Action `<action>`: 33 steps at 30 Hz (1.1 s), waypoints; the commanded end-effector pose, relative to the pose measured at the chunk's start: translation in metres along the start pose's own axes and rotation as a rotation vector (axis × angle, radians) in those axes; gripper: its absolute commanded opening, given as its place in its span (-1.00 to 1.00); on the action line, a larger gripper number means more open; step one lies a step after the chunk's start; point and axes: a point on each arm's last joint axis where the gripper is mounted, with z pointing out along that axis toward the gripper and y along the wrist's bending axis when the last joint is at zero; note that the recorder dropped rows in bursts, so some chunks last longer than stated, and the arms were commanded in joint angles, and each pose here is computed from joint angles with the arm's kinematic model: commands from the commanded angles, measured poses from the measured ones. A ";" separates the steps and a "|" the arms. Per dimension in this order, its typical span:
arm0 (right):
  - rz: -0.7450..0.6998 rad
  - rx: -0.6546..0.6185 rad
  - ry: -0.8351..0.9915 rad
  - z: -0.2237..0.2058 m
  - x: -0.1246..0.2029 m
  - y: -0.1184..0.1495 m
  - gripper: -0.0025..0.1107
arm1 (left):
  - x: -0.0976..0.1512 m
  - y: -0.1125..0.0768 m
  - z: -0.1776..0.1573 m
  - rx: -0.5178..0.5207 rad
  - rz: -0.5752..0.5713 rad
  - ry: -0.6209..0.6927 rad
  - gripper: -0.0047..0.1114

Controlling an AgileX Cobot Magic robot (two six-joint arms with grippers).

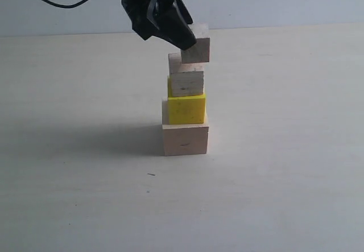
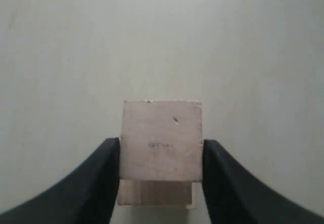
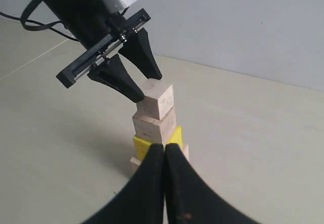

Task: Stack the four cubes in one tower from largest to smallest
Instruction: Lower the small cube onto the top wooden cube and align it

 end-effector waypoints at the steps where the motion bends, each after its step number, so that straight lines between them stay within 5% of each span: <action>1: -0.014 0.018 0.015 0.000 0.003 -0.002 -0.96 | -0.003 0.000 -0.003 -0.018 0.015 -0.003 -0.92; 33: -0.012 0.017 0.014 0.000 0.003 -0.002 -0.96 | 0.004 0.004 -0.004 -0.033 -0.009 0.038 -0.92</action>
